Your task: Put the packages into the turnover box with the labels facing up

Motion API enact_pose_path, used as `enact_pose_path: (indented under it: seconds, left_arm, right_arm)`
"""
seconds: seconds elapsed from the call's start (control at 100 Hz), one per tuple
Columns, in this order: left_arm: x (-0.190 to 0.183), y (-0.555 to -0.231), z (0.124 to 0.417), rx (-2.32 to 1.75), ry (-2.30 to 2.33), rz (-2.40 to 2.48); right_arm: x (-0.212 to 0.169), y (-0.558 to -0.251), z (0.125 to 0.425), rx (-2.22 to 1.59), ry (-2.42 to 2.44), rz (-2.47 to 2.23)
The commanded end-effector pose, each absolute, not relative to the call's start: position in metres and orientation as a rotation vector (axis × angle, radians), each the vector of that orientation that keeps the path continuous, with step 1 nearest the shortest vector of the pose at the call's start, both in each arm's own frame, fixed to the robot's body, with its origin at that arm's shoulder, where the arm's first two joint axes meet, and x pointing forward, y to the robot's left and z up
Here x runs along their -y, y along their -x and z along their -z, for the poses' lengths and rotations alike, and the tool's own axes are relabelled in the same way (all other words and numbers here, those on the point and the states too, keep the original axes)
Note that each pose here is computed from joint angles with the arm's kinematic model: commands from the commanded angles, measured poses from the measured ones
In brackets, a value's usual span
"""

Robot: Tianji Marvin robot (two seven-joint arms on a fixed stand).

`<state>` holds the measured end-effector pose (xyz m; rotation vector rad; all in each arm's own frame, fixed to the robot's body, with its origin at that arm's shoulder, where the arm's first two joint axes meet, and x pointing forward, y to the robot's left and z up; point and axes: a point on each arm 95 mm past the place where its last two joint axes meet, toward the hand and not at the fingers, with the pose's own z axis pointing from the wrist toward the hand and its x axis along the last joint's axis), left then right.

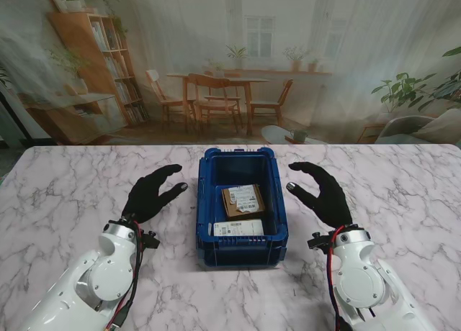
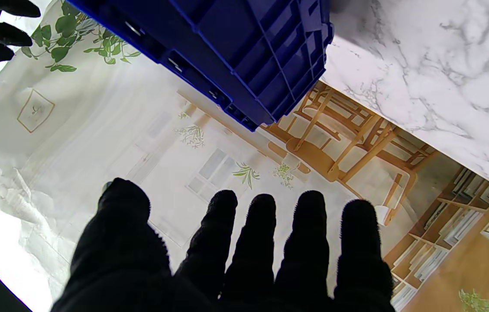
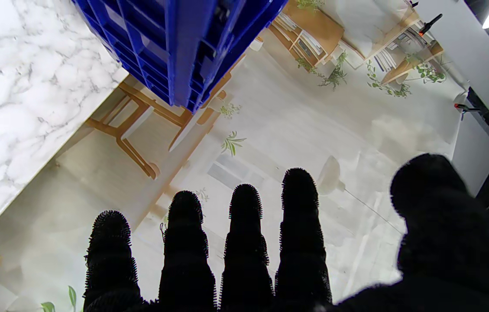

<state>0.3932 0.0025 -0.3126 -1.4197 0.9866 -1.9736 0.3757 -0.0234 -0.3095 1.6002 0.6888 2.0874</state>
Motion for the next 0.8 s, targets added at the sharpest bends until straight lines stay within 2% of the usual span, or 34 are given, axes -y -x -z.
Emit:
enact_pose_path:
  seconds: [0.0, 0.36, 0.79]
  left_arm:
    - [-0.003, -0.392, 0.311, -1.006, 1.419, 1.975]
    - [-0.013, -0.394, 0.304, -1.013, 1.394, 1.965]
    - [-0.021, -0.388, 0.299, -1.005, 1.351, 1.955]
  right_arm:
    - [0.022, -0.378, 0.312, -0.694, -1.634, -2.077]
    - [0.029, -0.385, 0.309, -0.690, -1.594, -2.055]
    - [0.026, -0.377, 0.306, -0.686, -1.608, -2.070]
